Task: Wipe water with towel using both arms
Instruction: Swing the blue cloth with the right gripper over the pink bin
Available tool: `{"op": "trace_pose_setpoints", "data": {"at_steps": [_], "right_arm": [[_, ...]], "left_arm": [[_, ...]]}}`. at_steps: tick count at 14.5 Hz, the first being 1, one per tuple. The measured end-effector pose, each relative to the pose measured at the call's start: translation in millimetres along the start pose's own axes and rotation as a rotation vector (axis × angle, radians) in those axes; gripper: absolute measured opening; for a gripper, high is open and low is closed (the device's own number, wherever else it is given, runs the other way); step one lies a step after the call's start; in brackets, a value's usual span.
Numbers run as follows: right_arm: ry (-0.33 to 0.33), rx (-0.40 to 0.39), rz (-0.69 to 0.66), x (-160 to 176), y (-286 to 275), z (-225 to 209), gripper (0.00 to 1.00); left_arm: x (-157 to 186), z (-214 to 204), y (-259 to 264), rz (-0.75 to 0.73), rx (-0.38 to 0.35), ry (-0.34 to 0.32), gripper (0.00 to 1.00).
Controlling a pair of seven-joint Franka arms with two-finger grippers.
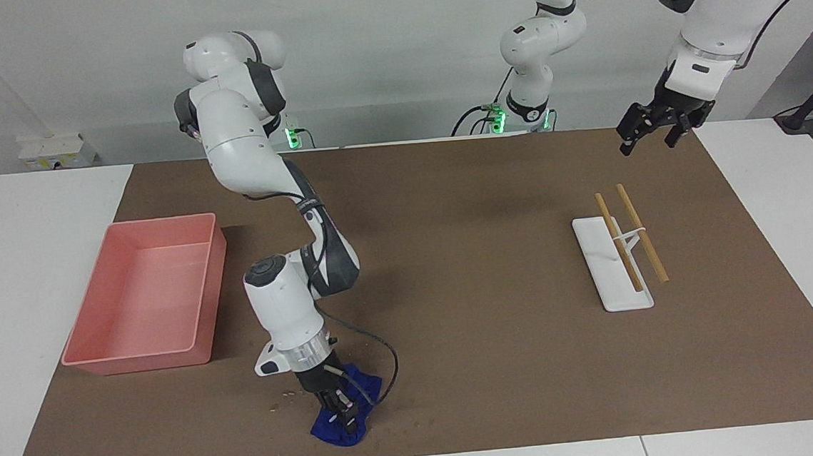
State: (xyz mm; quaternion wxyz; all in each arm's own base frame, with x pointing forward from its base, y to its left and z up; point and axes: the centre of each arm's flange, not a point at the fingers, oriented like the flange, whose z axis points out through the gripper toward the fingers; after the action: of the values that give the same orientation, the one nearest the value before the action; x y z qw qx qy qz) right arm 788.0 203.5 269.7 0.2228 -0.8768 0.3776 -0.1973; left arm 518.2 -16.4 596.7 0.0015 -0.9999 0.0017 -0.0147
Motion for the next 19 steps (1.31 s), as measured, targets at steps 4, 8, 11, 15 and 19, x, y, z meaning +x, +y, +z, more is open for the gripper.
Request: {"op": "trace_pose_setpoints", "data": {"at_steps": [4, 8, 11, 15, 19], "right_arm": [[-0.043, -0.068, 0.031, -28.7, 11.8, -19.9, 0.14], [-0.1, -0.169, 0.058, -77.6, 24.4, -47.3, 0.14], [-0.127, -0.226, 0.046, -113.0, 40.0, -69.0, 0.14], [-0.167, -0.336, 0.018, -143.1, 71.3, -102.8, 0.14], [-0.201, -0.438, -0.046, -167.6, 112.3, -139.7, 0.14]], "left_arm": [[0.0, 0.2, -0.8, 0.12, 0.039, -0.003, 1.0], [2.8, 5.6, -2.7, 0.135, 0.037, -0.014, 1.0], [3.3, 7.1, -0.8, 0.14, 0.036, -0.016, 1.0], [5.3, 10.6, 9.0, 0.17, 0.035, -0.022, 1.0], [23.5, 6.9, -8.5, 0.154, 0.011, -0.009, 1.0]]}}
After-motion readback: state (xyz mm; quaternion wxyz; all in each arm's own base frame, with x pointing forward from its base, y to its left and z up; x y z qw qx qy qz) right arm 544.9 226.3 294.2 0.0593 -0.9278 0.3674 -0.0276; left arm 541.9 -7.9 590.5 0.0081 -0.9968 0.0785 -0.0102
